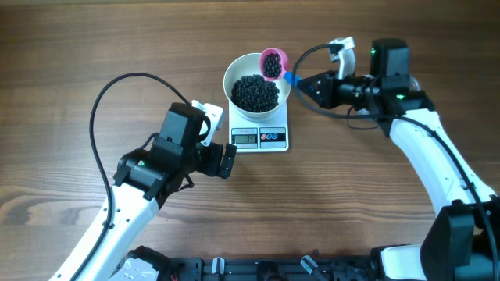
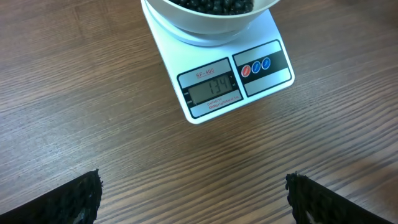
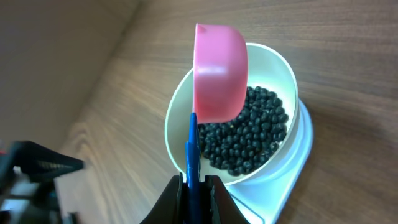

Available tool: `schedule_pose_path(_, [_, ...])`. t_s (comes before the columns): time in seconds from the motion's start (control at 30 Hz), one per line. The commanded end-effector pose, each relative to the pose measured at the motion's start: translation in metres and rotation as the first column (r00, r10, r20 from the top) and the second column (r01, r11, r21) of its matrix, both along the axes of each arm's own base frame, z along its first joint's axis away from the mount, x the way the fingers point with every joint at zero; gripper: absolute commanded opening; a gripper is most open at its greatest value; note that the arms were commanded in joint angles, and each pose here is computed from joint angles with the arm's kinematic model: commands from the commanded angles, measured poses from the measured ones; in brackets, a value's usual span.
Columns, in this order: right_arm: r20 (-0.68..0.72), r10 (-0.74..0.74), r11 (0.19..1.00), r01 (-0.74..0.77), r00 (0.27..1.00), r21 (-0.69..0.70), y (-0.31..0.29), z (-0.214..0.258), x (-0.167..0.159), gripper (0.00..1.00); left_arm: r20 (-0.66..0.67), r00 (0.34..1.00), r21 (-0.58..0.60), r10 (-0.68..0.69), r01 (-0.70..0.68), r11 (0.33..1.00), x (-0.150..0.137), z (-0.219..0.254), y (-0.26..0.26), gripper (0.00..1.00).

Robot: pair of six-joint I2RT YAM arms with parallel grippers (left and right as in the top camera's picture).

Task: Scoop item into bowl and weigh 150g on scale
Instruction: 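Lift the filled scoop and carry it leftward toward the white bowl, then tip the pink scoop over the white bowl to pour beans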

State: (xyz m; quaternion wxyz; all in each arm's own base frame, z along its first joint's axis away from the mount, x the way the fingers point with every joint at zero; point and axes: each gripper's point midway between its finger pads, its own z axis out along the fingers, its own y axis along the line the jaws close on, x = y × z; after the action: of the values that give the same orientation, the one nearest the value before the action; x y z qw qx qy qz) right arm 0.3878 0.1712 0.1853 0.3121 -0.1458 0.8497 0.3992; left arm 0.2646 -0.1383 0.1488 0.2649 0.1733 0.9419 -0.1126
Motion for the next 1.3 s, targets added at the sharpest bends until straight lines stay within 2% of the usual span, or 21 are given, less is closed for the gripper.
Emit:
schedule_pose_path(0.0, [0.054, -0.007, 0.995, 0.012, 0.999, -0.097, 0.001, -0.011, 0.007, 0.04, 0.0, 1.0, 0.012, -0.003, 0.003, 1.0, 0.001, -0.003, 0.002, 1.0])
schedule_pose_path(0.5, [0.202, 0.145, 0.97, -0.099, 0.968, -0.223, 0.029, -0.013, 0.0, 0.04, 0.0, 1.0, 0.012, -0.003, 0.003, 1.0, 0.001, -0.003, 0.002, 1.0])
schedule_pose_path(0.67, [0.208, 0.122, 0.962, -0.065, 0.97, -0.265, 0.027, -0.017, 0.004, 0.04, 0.0, 1.0, 0.012, -0.003, 0.003, 1.0, 0.001, -0.003, 0.002, 1.0])
schedule_pose_path(1.27, [0.25, 0.142, 0.957, -0.069, 0.958, -0.281, 0.028, -0.013, 0.007, 0.04, 0.0, 1.0, 0.012, -0.003, 0.003, 1.0, 0.001, -0.003, 0.002, 1.0])
